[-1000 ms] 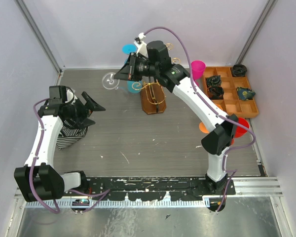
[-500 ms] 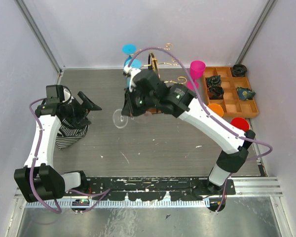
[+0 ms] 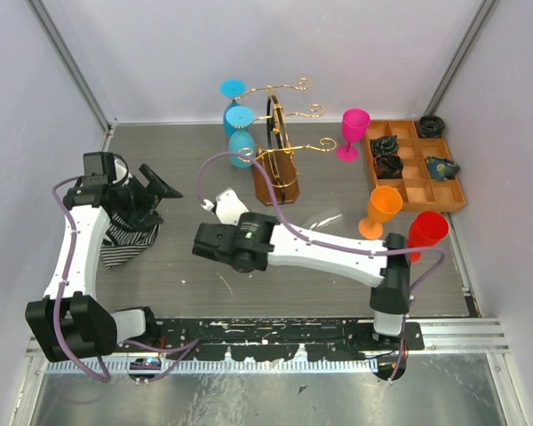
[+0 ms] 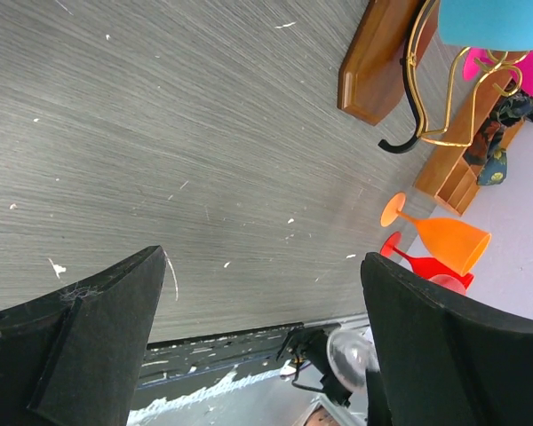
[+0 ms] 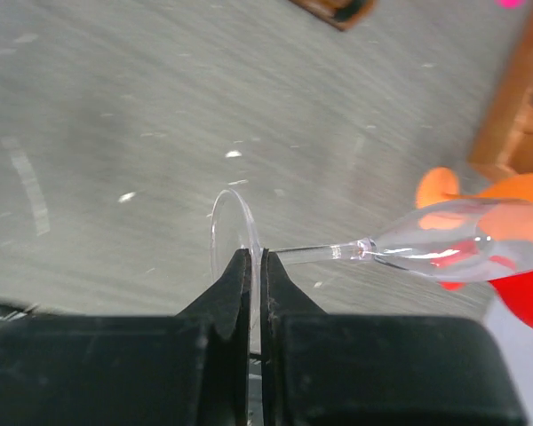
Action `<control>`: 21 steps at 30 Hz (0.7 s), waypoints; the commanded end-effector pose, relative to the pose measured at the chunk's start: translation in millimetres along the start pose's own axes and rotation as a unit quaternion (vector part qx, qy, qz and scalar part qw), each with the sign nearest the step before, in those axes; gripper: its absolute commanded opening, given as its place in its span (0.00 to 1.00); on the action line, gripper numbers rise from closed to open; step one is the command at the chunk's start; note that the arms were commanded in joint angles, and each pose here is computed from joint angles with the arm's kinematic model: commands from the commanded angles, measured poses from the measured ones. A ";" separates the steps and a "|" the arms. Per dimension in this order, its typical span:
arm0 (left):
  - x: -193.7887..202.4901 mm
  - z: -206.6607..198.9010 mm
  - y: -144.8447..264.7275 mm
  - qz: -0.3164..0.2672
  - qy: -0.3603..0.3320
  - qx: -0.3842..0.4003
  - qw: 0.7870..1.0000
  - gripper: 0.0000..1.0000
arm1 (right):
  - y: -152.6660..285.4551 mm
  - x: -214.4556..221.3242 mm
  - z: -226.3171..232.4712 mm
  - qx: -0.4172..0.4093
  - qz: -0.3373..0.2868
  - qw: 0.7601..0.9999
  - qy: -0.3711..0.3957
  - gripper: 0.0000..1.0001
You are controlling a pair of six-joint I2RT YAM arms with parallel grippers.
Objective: Take the wine glass off the wine glass rack
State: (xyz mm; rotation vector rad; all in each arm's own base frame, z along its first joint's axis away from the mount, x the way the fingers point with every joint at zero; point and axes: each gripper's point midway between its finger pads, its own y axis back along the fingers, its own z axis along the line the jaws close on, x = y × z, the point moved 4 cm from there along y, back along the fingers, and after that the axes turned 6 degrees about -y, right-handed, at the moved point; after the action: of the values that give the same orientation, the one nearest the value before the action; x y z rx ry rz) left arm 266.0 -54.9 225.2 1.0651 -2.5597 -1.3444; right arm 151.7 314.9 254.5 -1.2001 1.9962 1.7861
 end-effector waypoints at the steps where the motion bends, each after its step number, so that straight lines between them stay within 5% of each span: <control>1: -9.4 -5.6 7.4 -0.018 -0.004 0.008 1.000 0.99 | -23.7 3.3 -33.4 0.174 -0.066 0.982 0.040 0.00; 21: -13.2 -1.8 12.3 -0.013 -0.002 0.010 1.000 0.99 | -130.1 65.3 -42.6 0.366 -0.112 0.909 0.167 0.00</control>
State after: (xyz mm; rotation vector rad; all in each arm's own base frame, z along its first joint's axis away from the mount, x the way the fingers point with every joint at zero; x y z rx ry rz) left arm 267.9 -42.9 228.0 1.1021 -2.5319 -1.3443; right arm 197.4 265.5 125.5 -1.4117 2.3525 0.7354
